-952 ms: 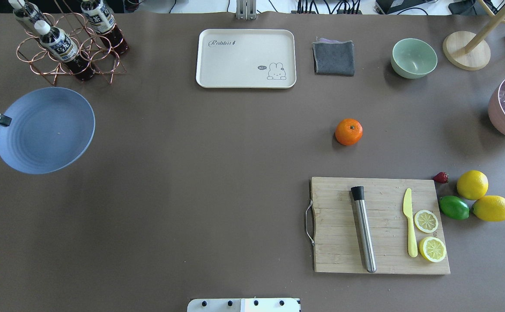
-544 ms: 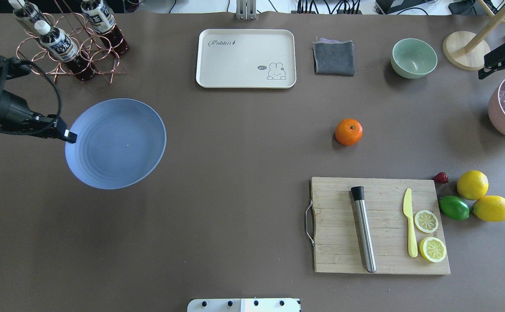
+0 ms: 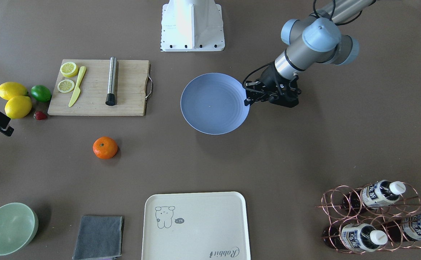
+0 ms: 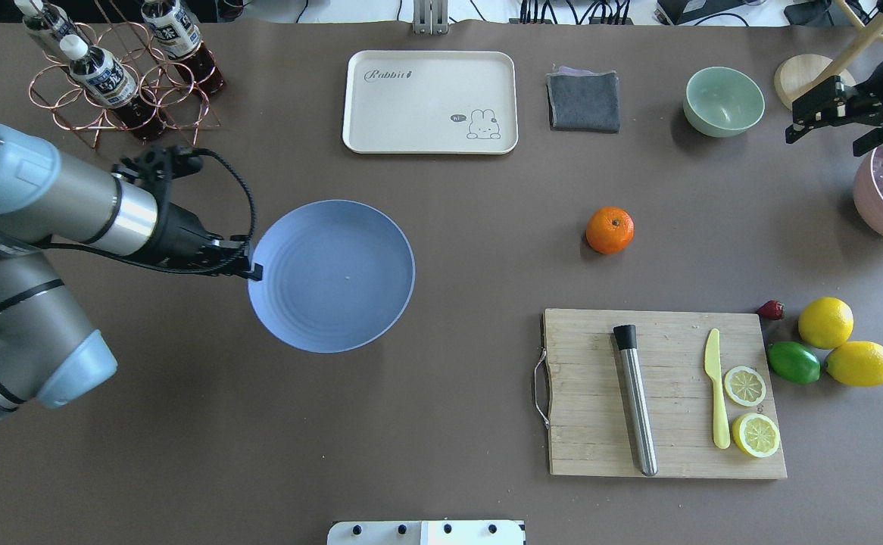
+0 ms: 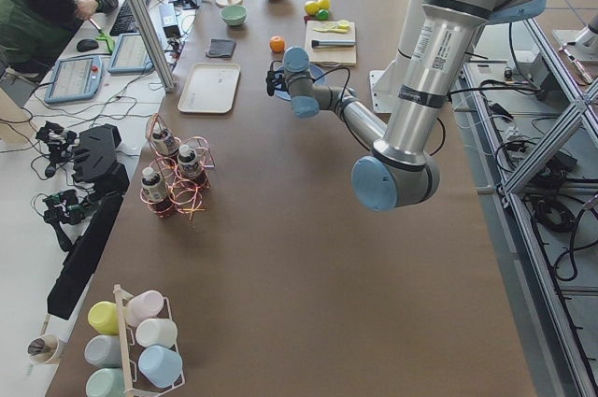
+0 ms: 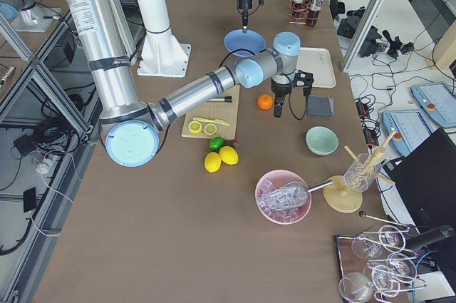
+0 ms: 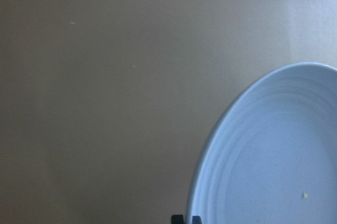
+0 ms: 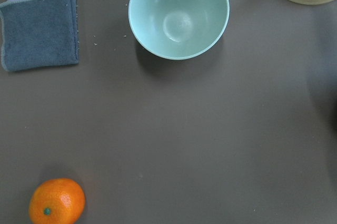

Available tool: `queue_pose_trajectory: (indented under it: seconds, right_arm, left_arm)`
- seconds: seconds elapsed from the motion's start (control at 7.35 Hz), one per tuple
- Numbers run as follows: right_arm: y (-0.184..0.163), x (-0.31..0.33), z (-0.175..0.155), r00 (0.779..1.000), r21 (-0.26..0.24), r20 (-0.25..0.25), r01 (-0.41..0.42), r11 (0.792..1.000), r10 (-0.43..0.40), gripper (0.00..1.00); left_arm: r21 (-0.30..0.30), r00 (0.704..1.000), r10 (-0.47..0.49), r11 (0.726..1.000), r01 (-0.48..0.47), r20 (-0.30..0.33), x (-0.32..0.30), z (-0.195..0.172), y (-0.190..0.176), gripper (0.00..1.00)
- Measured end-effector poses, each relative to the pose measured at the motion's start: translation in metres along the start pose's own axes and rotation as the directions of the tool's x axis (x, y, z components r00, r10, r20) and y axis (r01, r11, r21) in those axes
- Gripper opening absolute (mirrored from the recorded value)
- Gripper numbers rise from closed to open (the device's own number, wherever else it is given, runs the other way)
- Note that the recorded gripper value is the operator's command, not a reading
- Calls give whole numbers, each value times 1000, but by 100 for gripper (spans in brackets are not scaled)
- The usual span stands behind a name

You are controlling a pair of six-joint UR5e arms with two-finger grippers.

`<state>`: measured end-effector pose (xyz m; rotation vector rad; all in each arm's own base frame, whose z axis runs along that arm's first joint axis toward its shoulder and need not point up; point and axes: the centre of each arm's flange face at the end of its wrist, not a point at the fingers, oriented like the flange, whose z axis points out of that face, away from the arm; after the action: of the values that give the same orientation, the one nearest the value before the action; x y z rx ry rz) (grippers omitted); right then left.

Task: Pick orange to plate
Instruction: 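Push the blue plate inward with the left gripper while the right arm approaches, then withdraw the left gripper from the plate while the right gripper approaches the orange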

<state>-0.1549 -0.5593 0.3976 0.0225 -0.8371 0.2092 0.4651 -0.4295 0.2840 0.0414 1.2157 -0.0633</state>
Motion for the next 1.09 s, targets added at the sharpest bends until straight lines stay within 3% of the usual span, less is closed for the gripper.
queue_pose_trajectory:
  seconds: [0.54, 0.68, 1.09]
  right_arm:
    - [11, -24, 28, 999, 34, 28, -47, 998, 46, 100]
    - [13, -28, 31, 998, 32, 32, -55, 998, 54, 100]
    - [19, -38, 38, 998, 29, 32, -57, 998, 56, 100]
  left_arm:
    - [53, 999, -16, 999, 13, 44, 43, 61, 34, 2]
    - [63, 999, -15, 998, 12, 52, 46, 69, 36, 97]
    - [109, 998, -13, 994, 7, 59, 39, 60, 18, 98]
